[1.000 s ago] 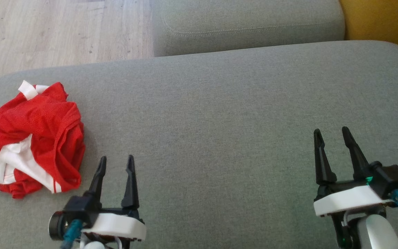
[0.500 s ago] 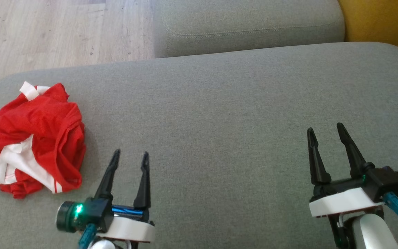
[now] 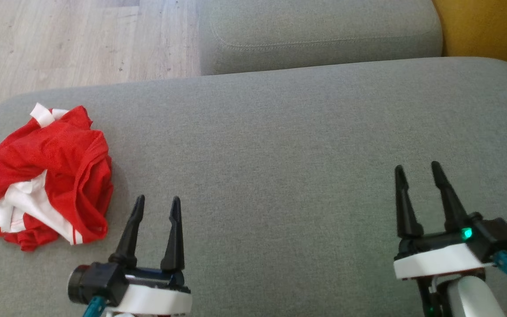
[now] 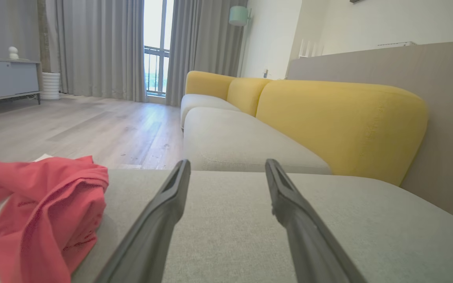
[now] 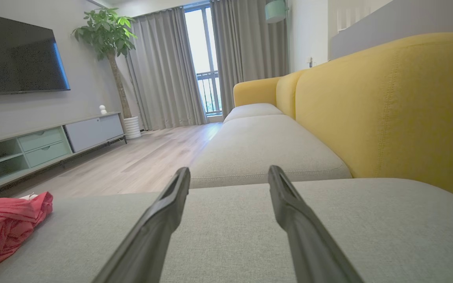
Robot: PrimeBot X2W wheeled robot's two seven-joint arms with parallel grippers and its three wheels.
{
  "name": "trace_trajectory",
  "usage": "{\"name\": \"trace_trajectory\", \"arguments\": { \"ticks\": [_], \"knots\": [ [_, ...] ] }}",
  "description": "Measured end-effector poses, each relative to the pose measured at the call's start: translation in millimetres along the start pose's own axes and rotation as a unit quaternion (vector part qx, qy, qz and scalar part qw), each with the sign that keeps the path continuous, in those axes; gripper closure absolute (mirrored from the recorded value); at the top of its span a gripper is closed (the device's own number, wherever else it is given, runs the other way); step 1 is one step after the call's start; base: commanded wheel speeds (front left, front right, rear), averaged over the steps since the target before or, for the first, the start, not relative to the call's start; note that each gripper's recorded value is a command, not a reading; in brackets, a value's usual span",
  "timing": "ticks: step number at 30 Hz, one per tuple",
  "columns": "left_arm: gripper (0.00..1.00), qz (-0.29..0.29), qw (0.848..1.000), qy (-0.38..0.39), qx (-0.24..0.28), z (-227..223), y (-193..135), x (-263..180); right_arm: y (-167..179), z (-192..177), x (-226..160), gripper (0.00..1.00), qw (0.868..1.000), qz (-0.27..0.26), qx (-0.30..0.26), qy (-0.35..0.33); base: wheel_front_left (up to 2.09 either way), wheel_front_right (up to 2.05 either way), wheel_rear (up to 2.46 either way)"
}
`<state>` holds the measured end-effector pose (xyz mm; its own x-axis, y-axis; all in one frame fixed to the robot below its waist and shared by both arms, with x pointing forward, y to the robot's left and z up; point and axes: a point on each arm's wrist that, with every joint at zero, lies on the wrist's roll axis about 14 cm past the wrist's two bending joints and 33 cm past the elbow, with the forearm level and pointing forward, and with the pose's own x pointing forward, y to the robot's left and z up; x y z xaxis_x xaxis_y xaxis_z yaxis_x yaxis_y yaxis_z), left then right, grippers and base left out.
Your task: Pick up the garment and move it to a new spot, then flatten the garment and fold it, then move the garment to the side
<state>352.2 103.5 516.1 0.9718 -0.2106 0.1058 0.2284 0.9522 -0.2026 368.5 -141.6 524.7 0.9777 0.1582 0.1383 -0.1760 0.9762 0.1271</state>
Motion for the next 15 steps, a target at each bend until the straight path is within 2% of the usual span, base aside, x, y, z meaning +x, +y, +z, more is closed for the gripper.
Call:
{"name": "trace_trajectory", "arguments": {
  "ticks": [10, 15],
  "knots": [
    [0.0, 0.004, 1.0, 0.015, -0.012, -10.6, 6.0, -4.8, 3.0, -20.2, -8.0, 0.0, 0.999, 0.0, 0.021, 0.031, 0.0, 0.0, 0.0],
    [0.0, 0.002, 1.0, 0.017, -0.013, -11.9, 4.7, -3.8, 1.6, -24.9, -9.8, 0.0, 0.997, -0.01, 0.06, 0.035, 0.0, 0.0, 0.0]
  ]
}}
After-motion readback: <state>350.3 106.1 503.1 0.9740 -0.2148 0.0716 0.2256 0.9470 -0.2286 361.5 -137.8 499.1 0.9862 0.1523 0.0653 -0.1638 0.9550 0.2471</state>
